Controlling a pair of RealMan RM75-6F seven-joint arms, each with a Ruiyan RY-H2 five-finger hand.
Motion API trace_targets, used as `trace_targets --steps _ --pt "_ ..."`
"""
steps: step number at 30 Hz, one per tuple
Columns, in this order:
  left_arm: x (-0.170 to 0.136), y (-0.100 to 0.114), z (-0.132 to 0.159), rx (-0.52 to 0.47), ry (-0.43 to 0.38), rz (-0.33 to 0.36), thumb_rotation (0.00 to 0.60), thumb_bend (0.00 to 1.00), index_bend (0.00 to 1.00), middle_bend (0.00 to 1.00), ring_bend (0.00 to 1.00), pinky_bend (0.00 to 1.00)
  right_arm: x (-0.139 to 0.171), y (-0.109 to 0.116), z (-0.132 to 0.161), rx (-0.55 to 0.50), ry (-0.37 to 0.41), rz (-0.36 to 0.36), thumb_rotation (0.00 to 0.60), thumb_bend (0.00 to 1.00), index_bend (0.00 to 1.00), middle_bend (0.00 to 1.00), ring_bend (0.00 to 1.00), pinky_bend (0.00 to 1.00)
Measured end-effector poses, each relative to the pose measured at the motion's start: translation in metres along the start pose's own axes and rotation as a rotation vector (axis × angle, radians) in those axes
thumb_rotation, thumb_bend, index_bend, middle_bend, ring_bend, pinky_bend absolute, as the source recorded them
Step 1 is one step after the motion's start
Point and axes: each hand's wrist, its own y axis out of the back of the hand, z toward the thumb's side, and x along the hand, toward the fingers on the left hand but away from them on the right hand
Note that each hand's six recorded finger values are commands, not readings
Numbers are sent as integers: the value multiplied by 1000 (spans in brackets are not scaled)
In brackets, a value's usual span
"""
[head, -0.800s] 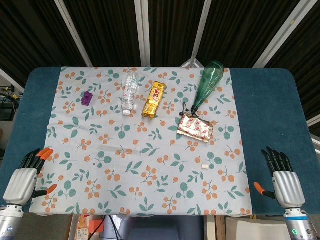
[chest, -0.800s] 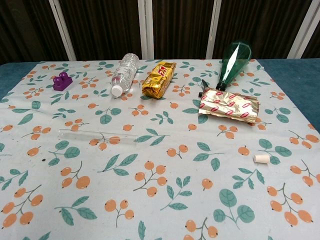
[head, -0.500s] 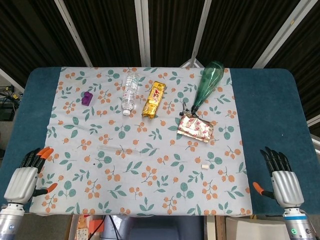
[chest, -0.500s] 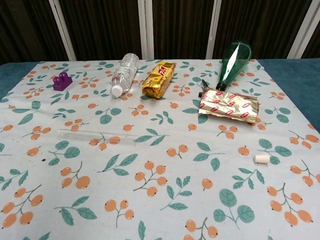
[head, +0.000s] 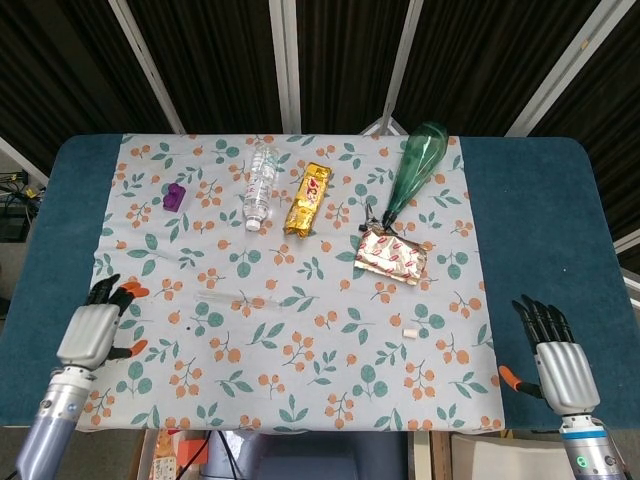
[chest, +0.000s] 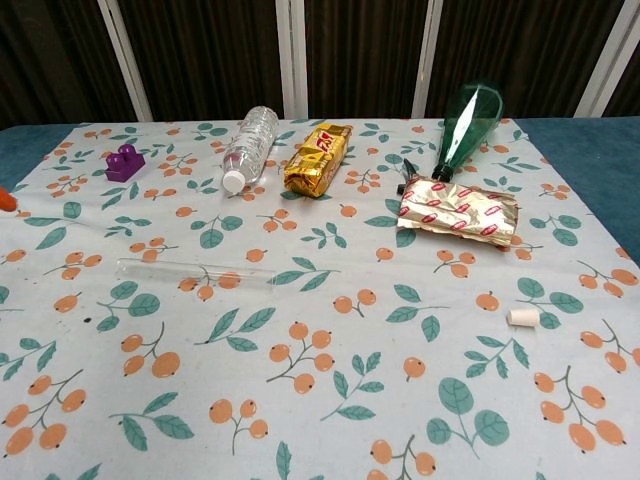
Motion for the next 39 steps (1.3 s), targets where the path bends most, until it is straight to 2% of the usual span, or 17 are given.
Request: trace_targets --steps 3,7,11,16,25,32,39 --pt "26 -8 21 9 -8 -24 600 299 306 204 0 0 -1 0 0 -9 -2 0 600 249 0 0 0 0" --pt "57 -25 52 1 -4 -65 600 363 369 208 0 0 -2 -1 0 -13 -3 7 600 250 0 0 0 0" --pt "80 -42 83 24 -13 -92 600 376 402 218 0 0 -2 -1 0 -17 -4 6 600 250 0 0 0 0" --pt "98 -61 107 64 -5 -111 600 395 403 224 0 0 -3 -1 -2 -25 -9 8 600 250 0 0 0 0" --pt "114 -79 137 92 -18 -115 600 405 413 225 0 0 -3 0 -2 -34 -7 5 600 250 0 0 0 0" --pt "115 -85 152 104 -42 -116 600 407 452 226 0 0 -3 0 -2 -38 -7 1 600 250 0 0 0 0" --pt "113 -87 154 115 -46 -111 600 529 512 244 0 0 -3 0 -1 -45 -9 3 600 250 0 0 0 0"
